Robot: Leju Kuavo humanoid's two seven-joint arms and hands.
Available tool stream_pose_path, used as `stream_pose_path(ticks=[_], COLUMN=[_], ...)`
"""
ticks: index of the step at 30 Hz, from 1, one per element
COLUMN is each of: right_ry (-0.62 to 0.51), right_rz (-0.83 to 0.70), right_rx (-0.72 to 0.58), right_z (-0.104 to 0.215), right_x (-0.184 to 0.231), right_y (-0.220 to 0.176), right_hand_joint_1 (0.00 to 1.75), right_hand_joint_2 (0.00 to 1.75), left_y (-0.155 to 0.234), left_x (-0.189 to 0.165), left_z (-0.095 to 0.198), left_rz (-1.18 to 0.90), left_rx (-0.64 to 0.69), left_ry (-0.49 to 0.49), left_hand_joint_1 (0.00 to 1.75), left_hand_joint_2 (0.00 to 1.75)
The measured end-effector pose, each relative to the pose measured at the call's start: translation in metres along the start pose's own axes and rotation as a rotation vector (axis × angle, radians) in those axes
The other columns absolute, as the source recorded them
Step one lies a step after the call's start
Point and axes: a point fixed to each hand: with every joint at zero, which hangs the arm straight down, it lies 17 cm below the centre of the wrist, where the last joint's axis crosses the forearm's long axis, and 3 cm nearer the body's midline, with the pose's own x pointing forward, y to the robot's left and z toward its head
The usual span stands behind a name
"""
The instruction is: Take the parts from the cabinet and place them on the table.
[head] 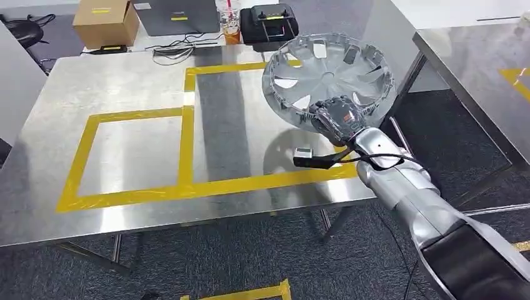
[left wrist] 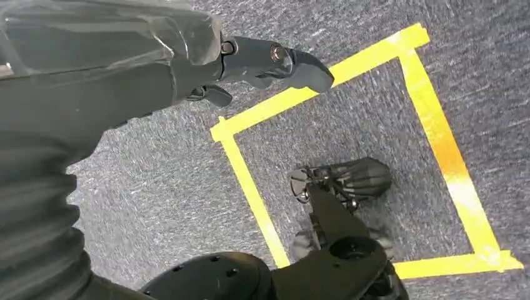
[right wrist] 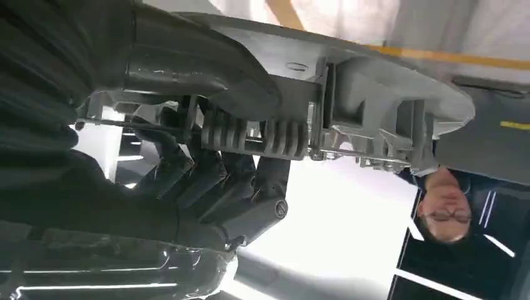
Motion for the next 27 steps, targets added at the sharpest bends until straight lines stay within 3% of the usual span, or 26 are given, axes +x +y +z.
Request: stream_pose_path(ticks=[17, 27], right_ry=[-0.051, -0.059], right_rz=[-0.083, -0.106], right_rx=[-0.021, -0.042], right_z=[0.004, 0.000], right_x=[0.032, 0.043], right_y=[0.005, 0.001], right_hand_joint_1=[1.66, 1.66], right_hand_joint_2=[1.75, 1.75], left_y=[0.016, 0.046], left_x=[-0.013, -0.034], left_z=[0.003, 0.010], left_rz=[-0.039, -0.065], left_rx=[0.024, 0.069], left_ry=[0.002, 0.018], left_hand_joint_1=[0.00, 0.00], left_hand_joint_2=[1.75, 1.75])
